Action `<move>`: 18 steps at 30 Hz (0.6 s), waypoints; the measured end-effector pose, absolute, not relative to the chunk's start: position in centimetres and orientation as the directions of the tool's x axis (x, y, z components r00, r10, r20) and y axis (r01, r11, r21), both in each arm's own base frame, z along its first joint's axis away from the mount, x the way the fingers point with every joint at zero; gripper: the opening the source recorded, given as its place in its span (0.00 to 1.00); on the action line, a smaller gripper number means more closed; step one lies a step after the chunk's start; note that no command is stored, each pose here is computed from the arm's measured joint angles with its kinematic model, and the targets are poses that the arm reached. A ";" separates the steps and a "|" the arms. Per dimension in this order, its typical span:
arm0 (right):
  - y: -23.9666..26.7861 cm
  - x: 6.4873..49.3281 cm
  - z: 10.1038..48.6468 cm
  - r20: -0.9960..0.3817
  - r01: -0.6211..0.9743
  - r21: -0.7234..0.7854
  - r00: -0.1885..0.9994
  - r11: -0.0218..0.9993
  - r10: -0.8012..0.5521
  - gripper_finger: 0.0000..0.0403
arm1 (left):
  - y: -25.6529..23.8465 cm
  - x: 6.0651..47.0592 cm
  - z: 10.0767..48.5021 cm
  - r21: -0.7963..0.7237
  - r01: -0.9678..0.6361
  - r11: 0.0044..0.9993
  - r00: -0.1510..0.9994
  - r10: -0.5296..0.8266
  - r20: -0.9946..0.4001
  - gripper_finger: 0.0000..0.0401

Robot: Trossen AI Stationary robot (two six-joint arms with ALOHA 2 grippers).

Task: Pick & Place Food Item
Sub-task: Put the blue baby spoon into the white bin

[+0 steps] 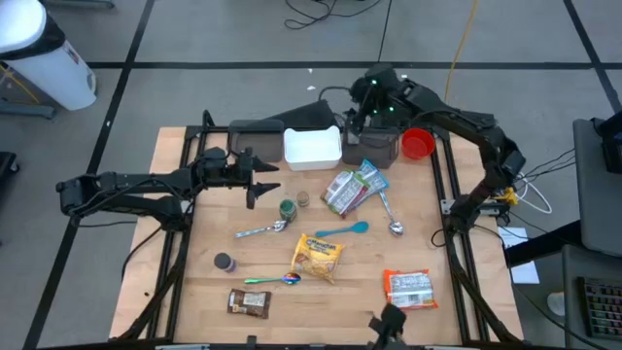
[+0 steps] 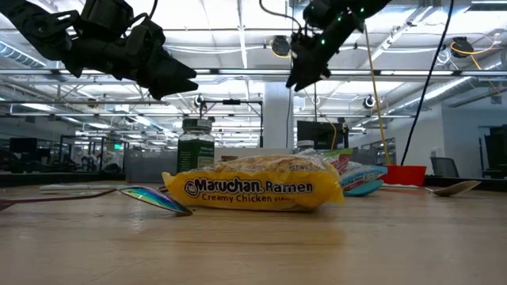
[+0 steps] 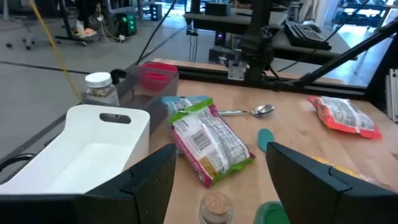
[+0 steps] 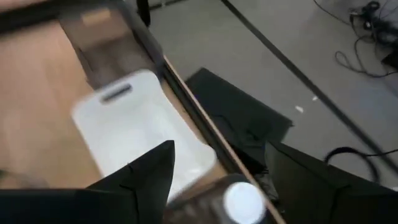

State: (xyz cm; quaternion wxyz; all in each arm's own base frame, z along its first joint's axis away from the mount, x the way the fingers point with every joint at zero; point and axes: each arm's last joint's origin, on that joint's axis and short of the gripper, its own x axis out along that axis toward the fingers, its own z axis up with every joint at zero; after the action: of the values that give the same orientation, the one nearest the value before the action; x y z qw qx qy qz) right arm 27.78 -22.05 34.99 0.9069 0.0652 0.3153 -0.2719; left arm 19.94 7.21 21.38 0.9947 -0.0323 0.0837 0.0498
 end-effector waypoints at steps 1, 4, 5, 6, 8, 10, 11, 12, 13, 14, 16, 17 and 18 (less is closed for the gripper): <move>-21.6 27.8 35.0 -0.598 0.543 -0.026 0.664 0.839 -0.449 0.60 | 7.2 19.9 21.3 -0.058 -0.105 0.993 0.980 0.093 -0.173 0.64; -19.6 28.2 33.9 -0.577 0.546 0.050 0.699 0.836 -0.422 0.60 | 7.2 19.9 21.1 -0.094 -0.110 0.989 0.977 0.090 -0.196 0.64; -19.0 28.5 33.2 -0.564 0.538 0.070 0.716 0.840 -0.411 0.60 | 7.1 19.9 21.0 -0.107 -0.113 0.988 0.975 0.089 -0.204 0.64; -18.2 28.7 32.3 -0.555 0.523 0.092 0.733 0.847 -0.393 0.60 | 7.1 19.9 21.0 -0.123 -0.114 0.986 0.974 0.086 -0.212 0.64; -16.6 29.1 30.3 -0.523 0.472 0.142 0.782 0.870 -0.339 0.60 | 6.8 20.0 20.8 -0.143 -0.108 0.984 0.972 0.074 -0.223 0.64; -14.9 29.8 28.5 -0.442 0.401 0.192 0.850 0.896 -0.286 0.60 | 6.4 20.1 20.8 -0.144 -0.085 0.986 0.974 0.051 -0.223 0.64; -14.0 30.1 27.7 -0.389 0.362 0.217 0.884 0.906 -0.260 0.60 | 6.1 20.2 20.9 -0.143 -0.070 0.987 0.975 0.038 -0.219 0.64; -13.0 30.3 26.8 -0.332 0.319 0.239 0.914 0.917 -0.232 0.60 | 5.8 20.3 21.0 -0.140 -0.056 0.989 0.977 0.025 -0.210 0.64; -12.1 30.5 26.2 -0.259 0.280 0.255 0.942 0.925 -0.213 0.60 | 5.5 20.4 21.1 -0.133 -0.042 0.990 0.980 0.015 -0.197 0.64; -11.2 30.6 25.7 -0.184 0.240 0.268 0.963 0.933 -0.194 0.60 | 5.2 20.6 21.3 -0.126 -0.031 0.992 0.984 0.008 -0.179 0.64; -9.2 30.4 24.9 -0.031 0.158 0.275 0.987 0.948 -0.156 0.60 | 4.5 20.8 21.6 -0.110 -0.015 0.994 0.989 -0.001 -0.145 0.64; -8.3 30.3 24.5 0.040 0.128 0.268 0.989 0.955 -0.144 0.60 | 4.2 20.9 21.8 -0.103 -0.009 0.995 0.991 -0.005 -0.132 0.64; -7.3 30.1 24.1 0.106 0.106 0.261 0.985 0.960 -0.138 0.60 | 3.9 21.0 21.8 -0.095 0.003 0.996 0.992 -0.015 -0.124 0.64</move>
State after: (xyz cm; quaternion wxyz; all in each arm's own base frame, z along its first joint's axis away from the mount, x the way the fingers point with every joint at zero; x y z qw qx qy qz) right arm 30.12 -7.33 24.10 0.9879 0.1281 -0.0619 -0.0619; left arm 20.96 3.86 21.85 0.9969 -0.0471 0.0624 -0.0047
